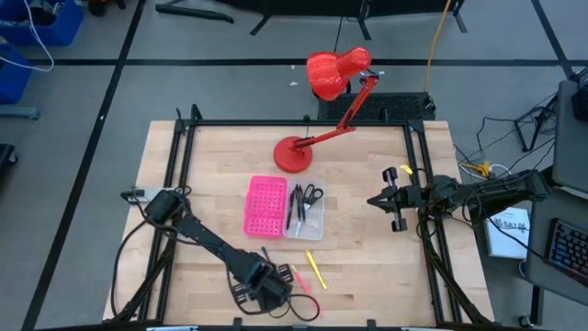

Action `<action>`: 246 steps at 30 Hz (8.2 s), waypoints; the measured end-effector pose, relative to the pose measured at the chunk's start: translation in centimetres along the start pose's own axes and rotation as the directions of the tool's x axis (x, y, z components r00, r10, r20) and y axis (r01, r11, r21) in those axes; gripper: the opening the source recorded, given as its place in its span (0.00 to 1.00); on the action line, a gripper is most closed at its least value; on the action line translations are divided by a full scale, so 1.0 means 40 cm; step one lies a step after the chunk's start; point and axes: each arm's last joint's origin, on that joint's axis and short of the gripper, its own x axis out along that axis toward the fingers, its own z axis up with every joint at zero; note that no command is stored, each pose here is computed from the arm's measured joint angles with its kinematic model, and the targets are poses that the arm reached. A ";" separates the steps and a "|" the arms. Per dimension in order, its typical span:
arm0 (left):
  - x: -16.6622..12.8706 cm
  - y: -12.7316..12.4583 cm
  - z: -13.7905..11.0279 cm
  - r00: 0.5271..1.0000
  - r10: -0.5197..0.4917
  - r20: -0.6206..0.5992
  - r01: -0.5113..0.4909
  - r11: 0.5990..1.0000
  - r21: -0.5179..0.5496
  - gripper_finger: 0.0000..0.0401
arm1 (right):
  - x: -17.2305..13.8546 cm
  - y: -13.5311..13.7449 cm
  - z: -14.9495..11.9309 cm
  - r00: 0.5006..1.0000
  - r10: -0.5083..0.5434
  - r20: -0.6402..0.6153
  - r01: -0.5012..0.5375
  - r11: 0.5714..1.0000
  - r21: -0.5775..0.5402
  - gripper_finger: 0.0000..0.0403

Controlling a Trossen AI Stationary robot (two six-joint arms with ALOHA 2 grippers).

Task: Pick & place school supplies into a supply box
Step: Put the pink pen into the supply box

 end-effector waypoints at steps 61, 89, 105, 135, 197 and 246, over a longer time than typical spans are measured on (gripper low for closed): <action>-0.354 0.262 -0.230 0.942 0.335 -0.007 -0.295 0.839 0.456 0.01 | 0.004 -0.006 -0.029 0.987 -0.114 -0.115 0.108 0.993 -0.054 0.00; -0.315 -0.115 -0.312 0.546 0.798 0.255 -0.766 0.599 -0.234 0.02 | 0.007 -0.012 -0.030 0.974 -0.192 -0.120 0.195 0.981 0.013 0.00; -0.368 0.252 -0.354 0.781 0.625 0.020 -0.599 0.757 -0.260 0.01 | 0.017 -0.014 -0.036 0.966 -0.223 -0.129 0.229 0.973 0.034 0.00; -0.191 0.438 -0.392 0.956 0.197 -0.217 -0.241 0.951 -0.196 0.49 | 0.016 -0.011 -0.058 0.955 -0.208 -0.212 0.203 0.978 -0.043 0.00; -0.237 0.465 -0.379 0.966 0.259 -0.014 -0.249 0.911 -0.328 0.24 | 0.018 -0.013 -0.046 0.964 -0.212 -0.163 0.208 0.977 -0.040 0.00; -0.195 0.484 -0.350 0.984 0.116 -0.137 -0.157 0.925 -0.346 0.53 | 0.019 -0.013 -0.039 0.967 -0.216 -0.134 0.209 0.976 -0.060 0.00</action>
